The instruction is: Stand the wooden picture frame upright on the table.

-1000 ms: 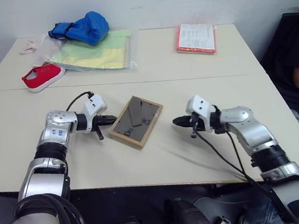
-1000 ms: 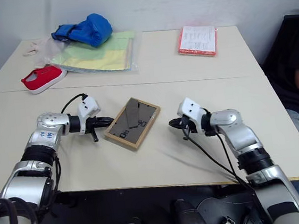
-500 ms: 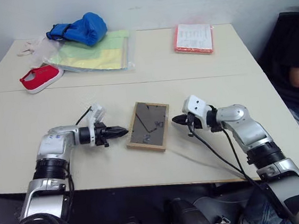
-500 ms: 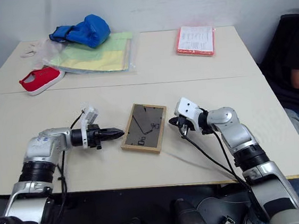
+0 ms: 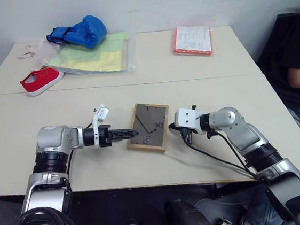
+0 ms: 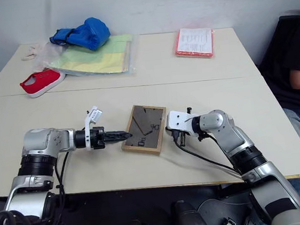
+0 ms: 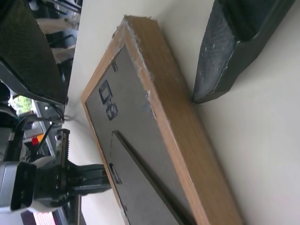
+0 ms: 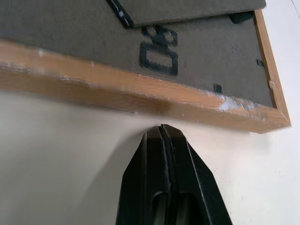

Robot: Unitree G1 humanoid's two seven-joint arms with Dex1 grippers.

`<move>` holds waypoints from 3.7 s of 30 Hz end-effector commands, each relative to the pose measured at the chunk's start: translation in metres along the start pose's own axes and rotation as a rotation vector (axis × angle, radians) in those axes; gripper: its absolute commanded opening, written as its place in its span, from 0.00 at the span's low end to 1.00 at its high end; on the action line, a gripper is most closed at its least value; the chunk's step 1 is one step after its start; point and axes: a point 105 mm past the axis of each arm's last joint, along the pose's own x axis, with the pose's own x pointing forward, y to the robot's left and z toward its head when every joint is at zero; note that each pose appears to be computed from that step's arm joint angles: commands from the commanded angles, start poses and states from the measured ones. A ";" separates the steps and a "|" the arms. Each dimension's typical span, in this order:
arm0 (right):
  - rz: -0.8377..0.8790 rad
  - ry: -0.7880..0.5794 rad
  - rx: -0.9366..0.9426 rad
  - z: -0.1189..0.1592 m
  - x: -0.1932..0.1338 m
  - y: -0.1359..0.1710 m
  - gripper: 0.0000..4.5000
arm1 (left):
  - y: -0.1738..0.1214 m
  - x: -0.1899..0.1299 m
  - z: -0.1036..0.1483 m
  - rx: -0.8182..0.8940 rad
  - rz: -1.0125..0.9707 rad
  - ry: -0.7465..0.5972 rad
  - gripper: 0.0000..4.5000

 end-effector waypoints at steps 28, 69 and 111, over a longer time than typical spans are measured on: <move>0.058 -0.327 0.393 0.075 -0.079 -0.020 0.42 | -0.048 -0.002 0.011 0.209 -0.095 -0.077 0.28; -0.420 -0.337 -1.334 0.079 -0.052 -0.035 1.00 | -0.076 -0.001 0.020 0.253 -0.181 -0.037 0.28; 0.080 -0.679 0.463 0.101 -0.019 -0.055 0.27 | -0.106 -0.126 -0.015 0.856 0.518 -0.423 1.00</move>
